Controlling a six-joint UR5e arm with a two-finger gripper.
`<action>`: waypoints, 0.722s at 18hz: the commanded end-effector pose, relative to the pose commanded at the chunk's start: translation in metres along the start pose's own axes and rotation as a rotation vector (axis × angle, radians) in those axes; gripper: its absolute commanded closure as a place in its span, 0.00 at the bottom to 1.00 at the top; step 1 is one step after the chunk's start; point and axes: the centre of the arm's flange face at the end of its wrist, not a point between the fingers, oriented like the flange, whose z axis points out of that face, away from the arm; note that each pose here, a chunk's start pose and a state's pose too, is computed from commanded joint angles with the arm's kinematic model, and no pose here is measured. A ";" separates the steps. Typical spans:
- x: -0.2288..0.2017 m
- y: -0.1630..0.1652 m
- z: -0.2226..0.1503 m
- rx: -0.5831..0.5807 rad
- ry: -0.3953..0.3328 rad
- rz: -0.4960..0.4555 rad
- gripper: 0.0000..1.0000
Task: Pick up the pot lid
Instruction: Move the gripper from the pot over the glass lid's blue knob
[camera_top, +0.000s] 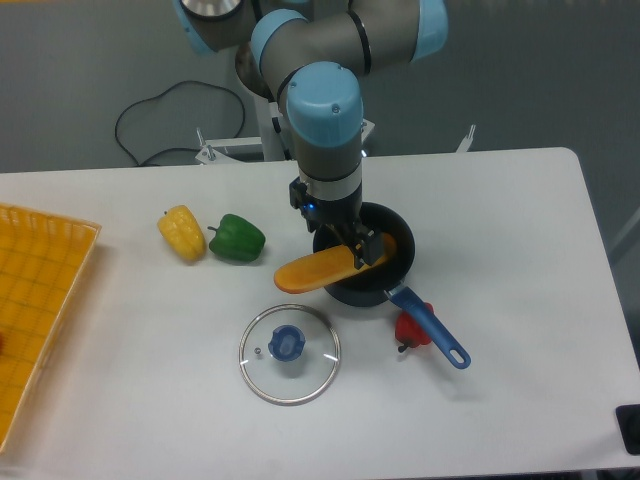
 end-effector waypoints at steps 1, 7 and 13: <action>0.000 -0.001 0.001 -0.001 0.001 -0.015 0.00; 0.003 -0.007 0.003 0.003 0.005 -0.096 0.00; 0.003 -0.029 0.015 0.014 -0.010 -0.281 0.00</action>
